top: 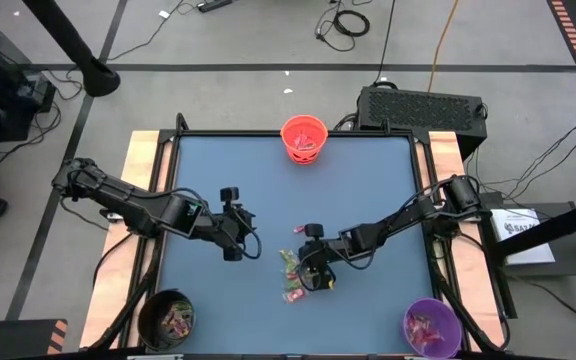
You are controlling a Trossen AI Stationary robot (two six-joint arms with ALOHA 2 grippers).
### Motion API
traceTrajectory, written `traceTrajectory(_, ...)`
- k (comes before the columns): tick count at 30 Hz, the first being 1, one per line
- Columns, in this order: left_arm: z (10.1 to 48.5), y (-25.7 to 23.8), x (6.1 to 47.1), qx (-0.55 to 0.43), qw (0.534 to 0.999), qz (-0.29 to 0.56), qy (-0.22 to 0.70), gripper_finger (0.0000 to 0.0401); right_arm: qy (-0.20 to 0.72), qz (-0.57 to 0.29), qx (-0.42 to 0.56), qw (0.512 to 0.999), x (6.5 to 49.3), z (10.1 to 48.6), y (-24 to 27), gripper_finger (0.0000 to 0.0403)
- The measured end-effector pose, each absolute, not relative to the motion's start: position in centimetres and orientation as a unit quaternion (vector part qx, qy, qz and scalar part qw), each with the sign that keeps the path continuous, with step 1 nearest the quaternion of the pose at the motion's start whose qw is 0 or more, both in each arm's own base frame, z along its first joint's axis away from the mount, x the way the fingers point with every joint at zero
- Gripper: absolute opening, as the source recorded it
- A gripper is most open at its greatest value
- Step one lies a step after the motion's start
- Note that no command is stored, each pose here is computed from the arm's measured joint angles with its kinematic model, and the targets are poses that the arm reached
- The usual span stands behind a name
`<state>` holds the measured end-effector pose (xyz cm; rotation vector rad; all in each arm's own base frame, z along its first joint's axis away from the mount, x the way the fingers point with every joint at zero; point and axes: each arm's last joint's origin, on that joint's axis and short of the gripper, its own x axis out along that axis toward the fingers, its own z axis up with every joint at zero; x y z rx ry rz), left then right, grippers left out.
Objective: Sort candy by brand, put in halloween buckets
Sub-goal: Put the small green gummy into the purple bucket
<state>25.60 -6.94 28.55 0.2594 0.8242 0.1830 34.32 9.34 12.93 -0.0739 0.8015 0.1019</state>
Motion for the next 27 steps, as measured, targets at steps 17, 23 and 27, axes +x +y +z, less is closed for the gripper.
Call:
traceTrajectory(17,28.5,-6.9,25.6,0.127,0.903,0.088,0.400,0.0152,0.363,0.059,-0.045,0.929,33.8,15.4,9.5,0.0001)
traceTrajectory(23,28.5,-6.9,25.6,0.126,0.903,0.089,0.400,0.0152,0.301,0.036,-0.055,0.951,32.1,20.2,10.3,0.0000)
traceTrajectory(27,28.5,-6.9,25.6,0.123,0.904,0.090,0.399,0.0152,0.275,0.019,-0.067,0.959,29.8,23.6,10.8,0.0000)
